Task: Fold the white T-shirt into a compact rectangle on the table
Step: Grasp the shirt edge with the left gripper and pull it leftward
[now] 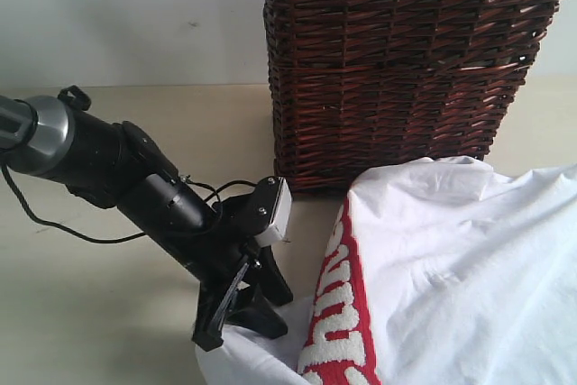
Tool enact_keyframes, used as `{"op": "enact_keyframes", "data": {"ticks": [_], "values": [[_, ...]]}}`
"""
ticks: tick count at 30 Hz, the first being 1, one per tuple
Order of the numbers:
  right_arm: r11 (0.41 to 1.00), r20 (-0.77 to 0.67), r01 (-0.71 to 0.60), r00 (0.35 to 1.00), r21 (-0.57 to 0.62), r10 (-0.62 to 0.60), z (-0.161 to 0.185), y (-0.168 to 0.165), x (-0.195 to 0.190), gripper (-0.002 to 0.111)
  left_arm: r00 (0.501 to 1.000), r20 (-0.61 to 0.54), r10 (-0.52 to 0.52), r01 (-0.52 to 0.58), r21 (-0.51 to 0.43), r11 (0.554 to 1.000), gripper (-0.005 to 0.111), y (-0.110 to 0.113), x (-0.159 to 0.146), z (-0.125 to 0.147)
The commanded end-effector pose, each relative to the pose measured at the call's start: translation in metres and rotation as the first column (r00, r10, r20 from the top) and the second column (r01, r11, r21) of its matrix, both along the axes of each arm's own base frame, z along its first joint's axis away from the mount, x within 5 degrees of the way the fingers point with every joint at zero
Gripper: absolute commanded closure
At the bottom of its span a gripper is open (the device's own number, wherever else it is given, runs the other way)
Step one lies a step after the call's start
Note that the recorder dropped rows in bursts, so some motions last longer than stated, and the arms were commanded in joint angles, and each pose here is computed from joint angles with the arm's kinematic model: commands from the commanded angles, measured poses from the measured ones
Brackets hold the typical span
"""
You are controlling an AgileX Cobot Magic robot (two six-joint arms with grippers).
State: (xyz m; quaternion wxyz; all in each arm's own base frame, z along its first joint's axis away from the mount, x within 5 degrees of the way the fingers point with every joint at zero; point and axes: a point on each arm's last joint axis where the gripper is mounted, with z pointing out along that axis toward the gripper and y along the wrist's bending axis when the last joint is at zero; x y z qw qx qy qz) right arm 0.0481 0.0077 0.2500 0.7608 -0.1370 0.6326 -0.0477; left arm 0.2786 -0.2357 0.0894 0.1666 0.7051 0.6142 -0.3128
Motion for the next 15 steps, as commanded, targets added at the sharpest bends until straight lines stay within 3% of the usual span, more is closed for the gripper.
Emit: {"op": "enact_keyframes", "data": {"ticks": [1, 5, 9, 12, 14, 15], "values": [[1.000, 0.004, -0.004, 1.000, 0.003, 0.004, -0.001, 0.000, 0.000, 0.108, 0.999, 0.031, -0.041, 0.038, 0.076, 0.996, 0.073, 0.000, -0.004, -0.015], [1.000, 0.005, -0.004, 1.000, 0.001, 0.004, -0.001, 0.000, 0.000, 0.108, 0.994, 0.080, -0.079, 0.069, 0.120, 0.990, 0.106, 0.004, -0.002, -0.018], [1.000, 0.005, -0.004, 1.000, 0.001, 0.004, -0.001, 0.000, 0.000, 0.108, 0.987, 0.155, -0.038, 0.014, 0.154, 0.988, 0.107, 0.007, 0.007, -0.018], [1.000, 0.005, -0.004, 1.000, 0.001, 0.004, -0.001, 0.000, 0.000, 0.108, 0.940, 0.312, 0.135, -0.180, 0.120, 0.976, 0.107, 0.016, 0.032, 0.001], [1.000, 0.004, -0.004, 1.000, 0.003, 0.004, -0.001, 0.000, 0.000, 0.108, 0.860, 0.428, 0.279, -0.343, 0.078, 0.936, 0.107, 0.032, 0.054, 0.020], [1.000, 0.004, -0.004, 1.000, 0.003, 0.004, -0.001, 0.000, 0.000, 0.108, 0.802, 0.451, 0.392, -0.458, 0.042, 0.888, 0.107, 0.045, 0.065, 0.033]]}}
